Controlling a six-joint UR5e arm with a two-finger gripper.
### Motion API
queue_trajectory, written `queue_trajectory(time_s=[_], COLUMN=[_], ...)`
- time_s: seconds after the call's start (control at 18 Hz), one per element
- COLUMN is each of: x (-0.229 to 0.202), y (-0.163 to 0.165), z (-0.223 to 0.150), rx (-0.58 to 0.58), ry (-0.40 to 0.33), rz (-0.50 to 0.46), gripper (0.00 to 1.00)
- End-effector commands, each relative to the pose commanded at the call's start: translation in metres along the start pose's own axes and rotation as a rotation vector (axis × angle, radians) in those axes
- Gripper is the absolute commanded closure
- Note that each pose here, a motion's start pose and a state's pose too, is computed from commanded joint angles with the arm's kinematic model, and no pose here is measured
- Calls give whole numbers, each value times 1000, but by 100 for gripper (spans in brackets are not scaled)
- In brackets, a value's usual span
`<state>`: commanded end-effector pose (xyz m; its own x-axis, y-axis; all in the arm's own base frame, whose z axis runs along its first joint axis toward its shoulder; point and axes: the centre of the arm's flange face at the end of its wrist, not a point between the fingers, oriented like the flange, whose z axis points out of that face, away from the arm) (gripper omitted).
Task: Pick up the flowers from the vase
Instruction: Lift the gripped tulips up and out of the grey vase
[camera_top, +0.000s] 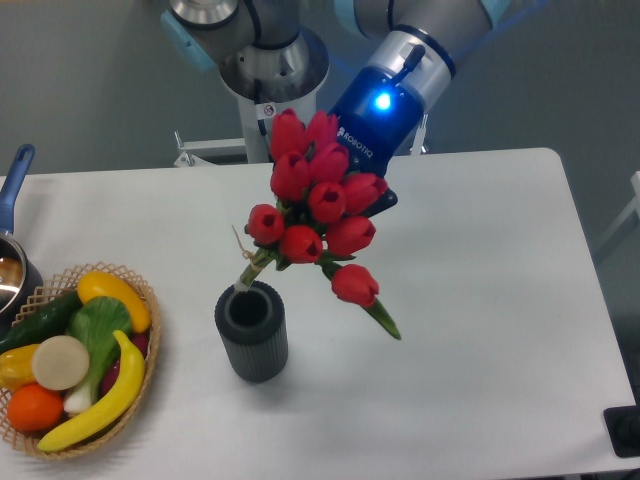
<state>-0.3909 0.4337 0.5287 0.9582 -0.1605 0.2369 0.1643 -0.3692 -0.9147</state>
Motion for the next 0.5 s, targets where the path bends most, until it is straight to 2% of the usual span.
queue_trajectory(time_s=[0.22, 0.5], x=[-16, -44], y=[-9, 1], z=[-18, -37], rx=[12, 10], ry=[-38, -84], rz=[59, 126], gripper=[63, 63])
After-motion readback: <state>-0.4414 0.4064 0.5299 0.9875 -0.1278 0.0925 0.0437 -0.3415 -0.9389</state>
